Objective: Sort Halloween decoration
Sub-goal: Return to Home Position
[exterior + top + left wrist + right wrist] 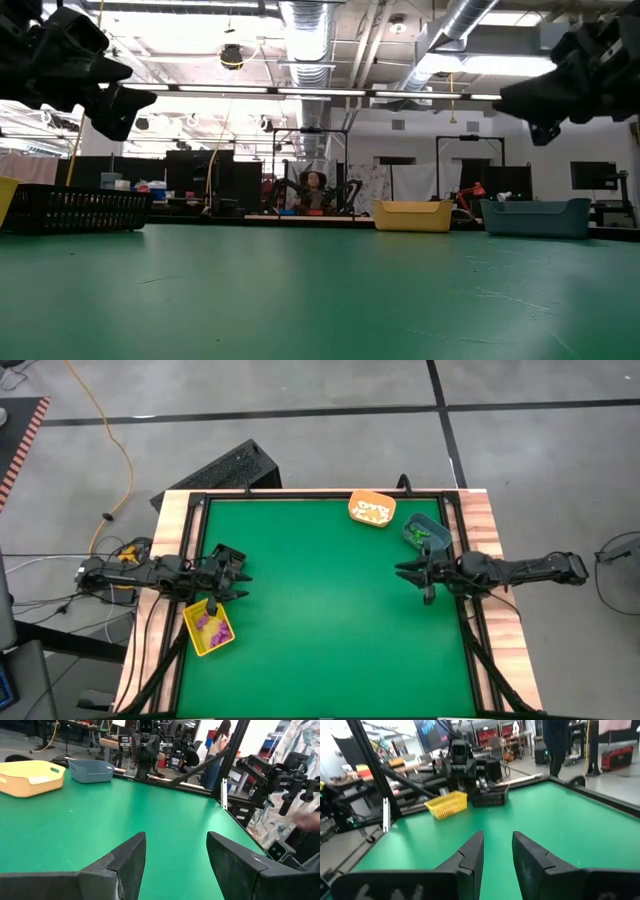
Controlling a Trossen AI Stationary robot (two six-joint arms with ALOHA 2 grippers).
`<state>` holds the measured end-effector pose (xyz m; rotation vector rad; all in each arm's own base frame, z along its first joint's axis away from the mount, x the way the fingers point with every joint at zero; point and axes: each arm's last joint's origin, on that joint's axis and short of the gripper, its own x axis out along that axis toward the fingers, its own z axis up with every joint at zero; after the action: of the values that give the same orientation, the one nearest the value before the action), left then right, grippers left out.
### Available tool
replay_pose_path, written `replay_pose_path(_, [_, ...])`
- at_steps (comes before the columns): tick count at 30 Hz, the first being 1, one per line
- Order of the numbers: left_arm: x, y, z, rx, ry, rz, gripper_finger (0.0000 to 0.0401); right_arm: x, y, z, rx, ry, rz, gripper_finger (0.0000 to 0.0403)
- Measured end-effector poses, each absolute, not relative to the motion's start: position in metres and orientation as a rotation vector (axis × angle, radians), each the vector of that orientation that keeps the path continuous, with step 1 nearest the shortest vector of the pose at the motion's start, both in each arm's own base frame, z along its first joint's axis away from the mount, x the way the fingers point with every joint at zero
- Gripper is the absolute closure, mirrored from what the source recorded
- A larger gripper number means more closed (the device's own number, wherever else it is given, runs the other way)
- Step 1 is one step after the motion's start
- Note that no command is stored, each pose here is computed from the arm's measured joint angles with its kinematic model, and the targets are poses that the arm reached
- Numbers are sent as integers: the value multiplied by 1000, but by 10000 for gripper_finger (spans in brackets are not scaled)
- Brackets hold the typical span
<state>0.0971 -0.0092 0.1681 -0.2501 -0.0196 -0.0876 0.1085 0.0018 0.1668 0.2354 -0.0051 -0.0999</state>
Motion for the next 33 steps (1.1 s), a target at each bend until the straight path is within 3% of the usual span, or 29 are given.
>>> replay_pose_path(8, [97,-9,168,-250,-20,-88,202,108,2,156,223,110,-112,291])
replay_pose_path(33, [97,-9,168,-250,-20,-88,202,108,2,154,222,122,-111,291])
